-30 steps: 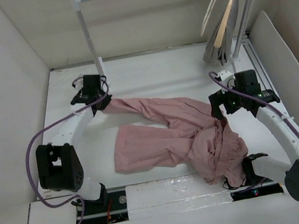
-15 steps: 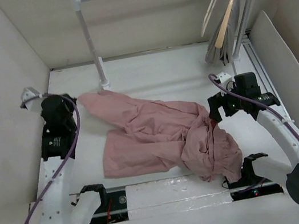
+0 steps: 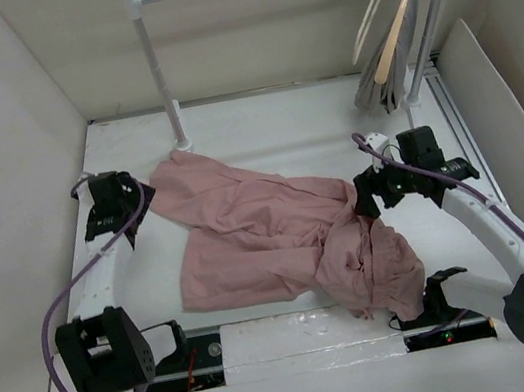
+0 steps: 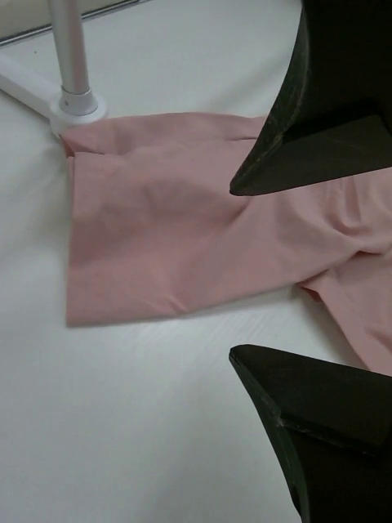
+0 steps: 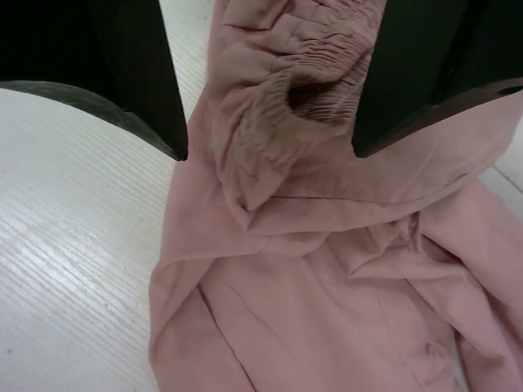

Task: Place the trousers on the hanger
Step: Fold the trousers

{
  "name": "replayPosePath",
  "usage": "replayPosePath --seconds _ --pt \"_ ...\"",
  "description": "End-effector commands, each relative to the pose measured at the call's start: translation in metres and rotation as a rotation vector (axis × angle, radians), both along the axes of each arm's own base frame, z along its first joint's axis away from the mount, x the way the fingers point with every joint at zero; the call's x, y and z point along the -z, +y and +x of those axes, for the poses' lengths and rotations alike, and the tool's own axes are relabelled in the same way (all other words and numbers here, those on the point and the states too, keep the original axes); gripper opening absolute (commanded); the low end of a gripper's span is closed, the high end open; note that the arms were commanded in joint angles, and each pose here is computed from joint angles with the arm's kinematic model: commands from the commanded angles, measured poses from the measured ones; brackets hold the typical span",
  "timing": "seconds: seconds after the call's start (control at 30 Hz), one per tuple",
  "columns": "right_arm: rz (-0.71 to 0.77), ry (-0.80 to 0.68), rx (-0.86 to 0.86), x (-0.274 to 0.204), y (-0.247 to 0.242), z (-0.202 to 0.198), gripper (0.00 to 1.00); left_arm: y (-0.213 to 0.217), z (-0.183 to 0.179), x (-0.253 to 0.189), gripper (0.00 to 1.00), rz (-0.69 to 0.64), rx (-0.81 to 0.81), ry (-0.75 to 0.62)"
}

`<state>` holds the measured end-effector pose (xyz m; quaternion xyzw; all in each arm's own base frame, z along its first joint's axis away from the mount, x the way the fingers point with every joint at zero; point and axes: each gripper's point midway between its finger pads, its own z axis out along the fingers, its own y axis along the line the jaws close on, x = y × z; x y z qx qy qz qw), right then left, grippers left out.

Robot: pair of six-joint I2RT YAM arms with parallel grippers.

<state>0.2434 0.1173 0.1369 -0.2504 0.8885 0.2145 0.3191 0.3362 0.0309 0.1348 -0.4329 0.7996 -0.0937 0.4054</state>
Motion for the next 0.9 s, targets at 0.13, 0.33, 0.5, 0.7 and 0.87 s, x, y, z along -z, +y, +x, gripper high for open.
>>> replayPosePath --seconds 0.13,0.33,0.5,0.7,0.87 --pt "0.028 -0.126 -0.065 -0.038 0.017 0.003 0.94 -0.001 0.033 0.074 0.69 -0.002 0.089 0.223" --pt "-0.054 -0.087 0.035 -0.017 0.0 0.01 0.88 -0.011 0.048 0.091 0.61 -0.057 0.133 0.221" --pt "-0.071 -0.031 0.072 -0.006 -0.004 0.006 0.85 -0.015 0.061 0.095 0.42 -0.083 0.143 0.205" --pt "-0.042 0.037 0.044 0.004 0.002 -0.007 0.79 -0.017 0.078 0.091 0.0 -0.1 0.147 0.181" --pt "-0.038 0.024 0.04 0.0 0.005 0.002 0.2 -0.011 0.084 0.082 0.0 -0.075 0.13 0.16"
